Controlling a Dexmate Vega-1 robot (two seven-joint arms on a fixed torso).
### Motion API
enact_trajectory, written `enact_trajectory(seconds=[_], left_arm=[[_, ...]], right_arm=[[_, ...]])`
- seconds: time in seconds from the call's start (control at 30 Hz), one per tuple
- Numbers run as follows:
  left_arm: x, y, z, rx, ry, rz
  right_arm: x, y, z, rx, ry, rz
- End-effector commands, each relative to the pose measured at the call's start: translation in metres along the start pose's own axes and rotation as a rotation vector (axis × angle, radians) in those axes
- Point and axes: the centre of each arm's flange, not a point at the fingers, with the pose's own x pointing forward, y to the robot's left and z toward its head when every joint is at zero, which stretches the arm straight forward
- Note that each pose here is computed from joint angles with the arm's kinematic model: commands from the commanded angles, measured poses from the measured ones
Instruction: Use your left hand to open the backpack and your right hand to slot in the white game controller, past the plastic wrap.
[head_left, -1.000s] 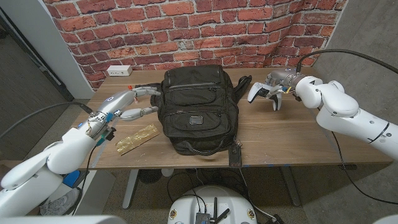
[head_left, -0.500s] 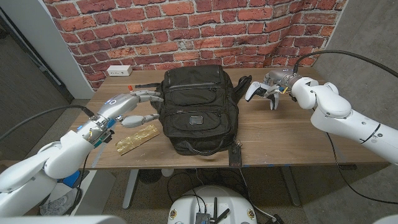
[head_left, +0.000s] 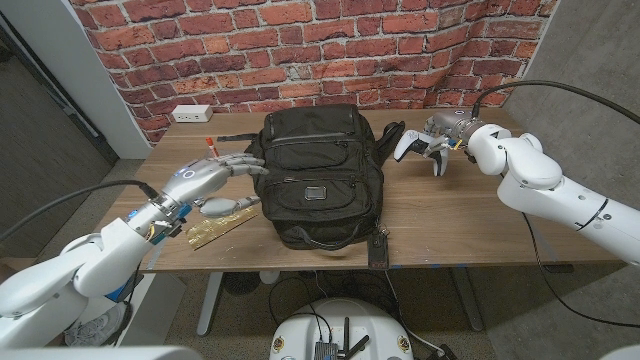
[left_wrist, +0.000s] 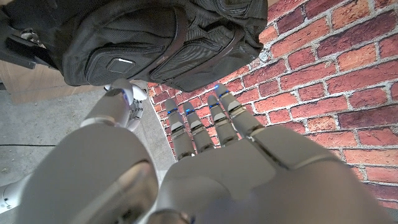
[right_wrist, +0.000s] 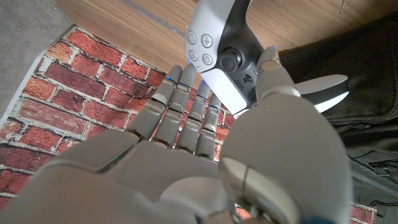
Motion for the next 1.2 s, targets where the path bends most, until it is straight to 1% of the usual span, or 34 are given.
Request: enact_trajectory(seconds=[0.03, 0.17, 0.2, 0.27, 0.47, 0.57, 0.6, 0.63, 0.83, 0.93, 0.97, 1.13, 1.17, 1.2], left_arm=[[-0.005, -0.013, 0.01, 0.052, -0.046, -0.027], [-0.006, -0.016, 0.011, 0.055, -0.059, -0.033], [-0.006, -0.016, 0.011, 0.053, -0.052, -0.034], [-0.007, -0.017, 0.012, 0.054, -0.057, -0.033], [-0.008, -0.02, 0.017, 0.072, -0.073, -0.046], [-0.01, -0.022, 0.02, 0.079, -0.068, -0.046], [-0.01, -0.022, 0.021, 0.086, -0.077, -0.045], [-0.011, -0.022, 0.022, 0.087, -0.074, -0.042], [-0.013, -0.023, 0.03, 0.11, -0.076, -0.038], [-0.014, -0.024, 0.035, 0.112, -0.062, -0.032], [-0.014, -0.025, 0.036, 0.116, -0.072, -0.031], [-0.014, -0.027, 0.044, 0.15, -0.078, -0.046], [-0.014, -0.027, 0.046, 0.156, -0.088, -0.048], [-0.014, -0.028, 0.047, 0.159, -0.08, -0.05]], right_arm=[[0.006, 0.002, -0.001, 0.023, 0.015, 0.0], [0.007, 0.002, 0.0, 0.026, 0.019, 0.001], [0.008, 0.003, 0.0, 0.025, 0.02, 0.002], [0.008, 0.003, 0.001, 0.026, 0.021, 0.005], [0.009, 0.004, 0.003, 0.026, 0.024, 0.002], [0.009, 0.004, 0.003, 0.027, 0.026, 0.0], [0.009, 0.004, 0.004, 0.027, 0.026, -0.001], [0.009, 0.004, 0.004, 0.027, 0.026, -0.002], [0.009, 0.004, 0.005, 0.029, 0.025, -0.009], [0.008, 0.004, 0.006, 0.03, 0.024, -0.011], [0.008, 0.004, 0.006, 0.03, 0.024, -0.012], [0.005, 0.005, 0.006, 0.032, 0.028, -0.017], [0.004, 0.005, 0.005, 0.033, 0.029, -0.018], [0.004, 0.006, 0.005, 0.036, 0.03, -0.02]])
